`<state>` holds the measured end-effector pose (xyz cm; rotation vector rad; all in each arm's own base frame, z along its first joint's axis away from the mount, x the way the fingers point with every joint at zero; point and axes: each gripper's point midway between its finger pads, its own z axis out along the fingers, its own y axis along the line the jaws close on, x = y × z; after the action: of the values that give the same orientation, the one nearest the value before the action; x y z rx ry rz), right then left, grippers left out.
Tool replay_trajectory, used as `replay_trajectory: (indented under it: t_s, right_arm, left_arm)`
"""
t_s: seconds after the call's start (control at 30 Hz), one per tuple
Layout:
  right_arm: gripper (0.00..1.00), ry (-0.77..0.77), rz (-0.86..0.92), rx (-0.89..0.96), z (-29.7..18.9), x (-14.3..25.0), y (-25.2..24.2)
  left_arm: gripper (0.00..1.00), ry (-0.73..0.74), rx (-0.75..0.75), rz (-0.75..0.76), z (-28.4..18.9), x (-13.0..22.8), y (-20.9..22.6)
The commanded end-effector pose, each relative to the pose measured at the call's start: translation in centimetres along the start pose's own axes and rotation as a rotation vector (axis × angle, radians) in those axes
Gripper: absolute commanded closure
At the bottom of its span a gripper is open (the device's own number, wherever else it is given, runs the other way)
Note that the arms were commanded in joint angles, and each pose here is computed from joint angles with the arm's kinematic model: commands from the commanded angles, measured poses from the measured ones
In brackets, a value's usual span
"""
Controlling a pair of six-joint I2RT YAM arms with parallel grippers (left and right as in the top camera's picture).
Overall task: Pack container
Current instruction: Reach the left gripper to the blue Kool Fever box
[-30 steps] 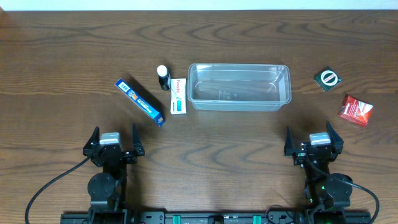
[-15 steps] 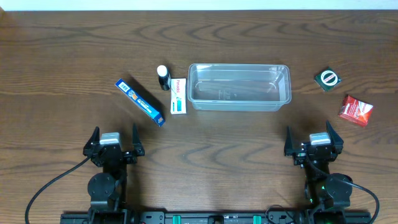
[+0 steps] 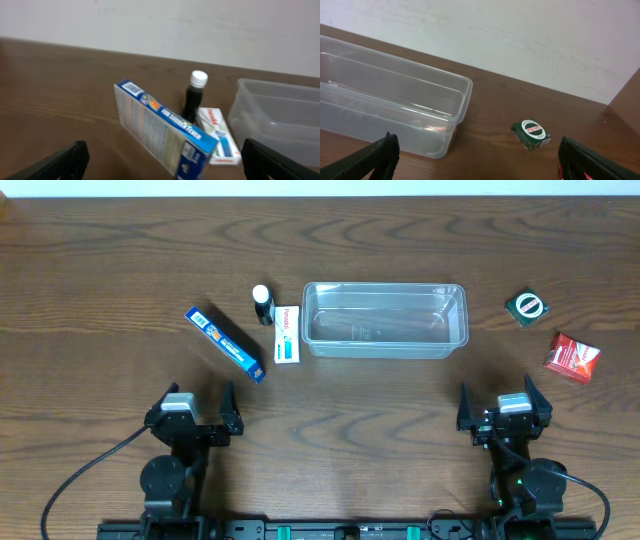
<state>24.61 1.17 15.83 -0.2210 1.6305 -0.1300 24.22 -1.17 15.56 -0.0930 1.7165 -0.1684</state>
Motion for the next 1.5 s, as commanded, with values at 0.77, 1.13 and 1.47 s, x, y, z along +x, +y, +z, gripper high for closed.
replay_trajectory:
  t_s: [0.77, 1.13, 1.47]
  right_arm:
    - [0.01, 0.004, -0.012, 0.010, 0.0, 0.2, -0.2]
    - [0.01, 0.004, -0.012, 0.010, 0.0, 0.2, -0.2]
    - [0.01, 0.004, -0.012, 0.010, 0.0, 0.2, -0.2]
  left_arm:
    - [0.02, 0.841, -0.127, -0.085, 8.2, -10.3, -1.8]
    - [0.04, 1.030, -0.365, -0.419, 9.4, -3.9, -0.7]
    - [0.10, 1.180, -0.517, -0.454, 10.5, 2.5, 1.1]
